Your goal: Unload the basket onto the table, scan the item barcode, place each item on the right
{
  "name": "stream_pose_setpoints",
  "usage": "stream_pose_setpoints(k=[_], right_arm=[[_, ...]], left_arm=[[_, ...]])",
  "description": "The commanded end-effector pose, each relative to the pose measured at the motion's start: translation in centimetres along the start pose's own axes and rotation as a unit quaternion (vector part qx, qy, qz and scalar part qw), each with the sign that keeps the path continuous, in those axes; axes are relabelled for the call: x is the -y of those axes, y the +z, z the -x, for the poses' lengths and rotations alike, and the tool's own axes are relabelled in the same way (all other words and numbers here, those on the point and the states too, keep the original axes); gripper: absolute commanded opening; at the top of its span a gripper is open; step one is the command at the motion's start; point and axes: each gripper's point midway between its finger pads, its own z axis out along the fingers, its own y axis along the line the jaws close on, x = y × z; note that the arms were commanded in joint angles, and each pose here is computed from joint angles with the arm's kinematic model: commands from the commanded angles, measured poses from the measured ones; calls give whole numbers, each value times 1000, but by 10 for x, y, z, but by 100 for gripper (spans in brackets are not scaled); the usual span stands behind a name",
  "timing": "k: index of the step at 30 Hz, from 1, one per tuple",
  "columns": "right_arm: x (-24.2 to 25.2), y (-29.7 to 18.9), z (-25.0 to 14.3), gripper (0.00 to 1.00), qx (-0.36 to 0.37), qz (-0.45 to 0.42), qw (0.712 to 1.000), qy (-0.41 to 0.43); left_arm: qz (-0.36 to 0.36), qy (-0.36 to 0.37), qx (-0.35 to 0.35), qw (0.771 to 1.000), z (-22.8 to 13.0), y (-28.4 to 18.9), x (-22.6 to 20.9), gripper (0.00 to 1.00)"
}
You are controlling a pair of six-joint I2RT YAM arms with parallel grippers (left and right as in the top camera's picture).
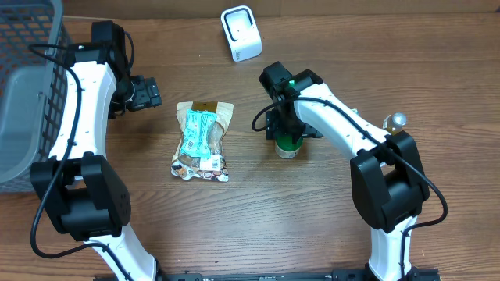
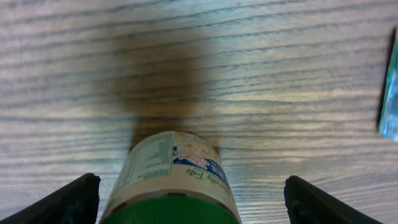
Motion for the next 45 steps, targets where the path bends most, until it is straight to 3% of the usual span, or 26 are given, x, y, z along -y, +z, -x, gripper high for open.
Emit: stream_pose_setpoints(k=[1, 6, 10, 13, 19, 23, 25, 27, 32, 45], right_arm=[[3, 1, -2, 91, -2, -8, 998, -61], [-17, 0, -13, 82, -31, 52, 997, -58], [-19, 0, -13, 62, -31, 57, 996, -54], [-15, 0, -14, 61, -34, 47, 997, -42], [12, 2, -18, 57, -44, -12, 991, 128], [9, 2, -15, 57, -40, -6, 989, 146], [9, 2, -15, 66, -39, -5, 989, 140], [10, 2, -16, 81, -41, -5, 991, 124], [14, 1, -24, 98, -57, -15, 993, 101], [6, 6, -27, 100, -66, 5, 993, 99]], left_arm=[[-1, 6, 13, 1000, 5, -8, 1, 100], [0, 6, 13, 1000, 5, -8, 1, 100], [-1, 6, 13, 1000, 5, -8, 1, 99], [-1, 6, 13, 1000, 5, -8, 1, 99], [-1, 6, 13, 1000, 5, -8, 1, 100], [0, 6, 13, 1000, 5, -8, 0, 100], [-1, 7, 14, 1000, 5, -8, 1, 100], [-1, 9, 14, 1000, 4, -8, 3, 99], [-1, 9, 14, 1000, 4, -8, 3, 99], [-1, 9, 14, 1000, 4, -8, 3, 100]])
